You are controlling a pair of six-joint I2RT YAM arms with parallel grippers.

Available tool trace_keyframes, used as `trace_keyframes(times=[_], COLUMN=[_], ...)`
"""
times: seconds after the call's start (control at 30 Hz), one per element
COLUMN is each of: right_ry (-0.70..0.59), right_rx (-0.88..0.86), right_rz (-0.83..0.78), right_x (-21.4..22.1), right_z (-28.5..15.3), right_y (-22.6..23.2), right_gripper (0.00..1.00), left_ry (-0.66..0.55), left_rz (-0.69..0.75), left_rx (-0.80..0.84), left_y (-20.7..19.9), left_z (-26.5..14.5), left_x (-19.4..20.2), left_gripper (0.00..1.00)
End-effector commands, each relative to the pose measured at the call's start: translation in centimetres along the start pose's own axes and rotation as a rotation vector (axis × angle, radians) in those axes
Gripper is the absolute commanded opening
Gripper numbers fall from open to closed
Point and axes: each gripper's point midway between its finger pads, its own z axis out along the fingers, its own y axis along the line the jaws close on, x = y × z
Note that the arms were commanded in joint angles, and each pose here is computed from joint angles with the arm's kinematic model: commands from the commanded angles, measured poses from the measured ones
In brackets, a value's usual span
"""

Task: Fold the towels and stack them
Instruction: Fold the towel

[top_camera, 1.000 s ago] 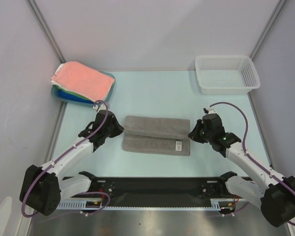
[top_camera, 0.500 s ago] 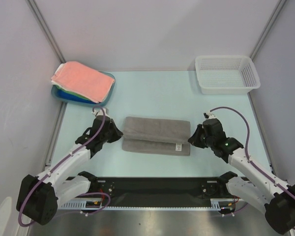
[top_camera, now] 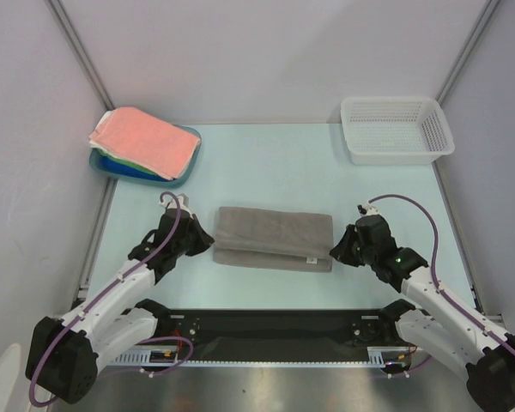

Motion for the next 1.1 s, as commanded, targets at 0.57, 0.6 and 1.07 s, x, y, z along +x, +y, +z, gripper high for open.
trace_keyframes(times=[0.57, 0.6, 1.07], right_ry=[0.042, 0.044, -0.065], right_rx=[0.034, 0.036, 0.09], right_rz=[0.026, 0.026, -0.025], right_x=[2.8, 2.8, -2.2], right_z=[1.5, 1.5, 0.8], right_y=[-1.8, -1.8, -0.3], right_gripper=[0.24, 0.32, 0.47], left_ry=[0.03, 0.029, -0.055], left_rz=[-0.019, -0.019, 0.071], left_rx=[-0.022, -0.021, 0.033], left_y=[1.9, 1.9, -1.5], left_z=[0.8, 0.8, -1.5], left_x=[2.3, 2.3, -2.4], left_gripper=[0.08, 0.19, 0.42])
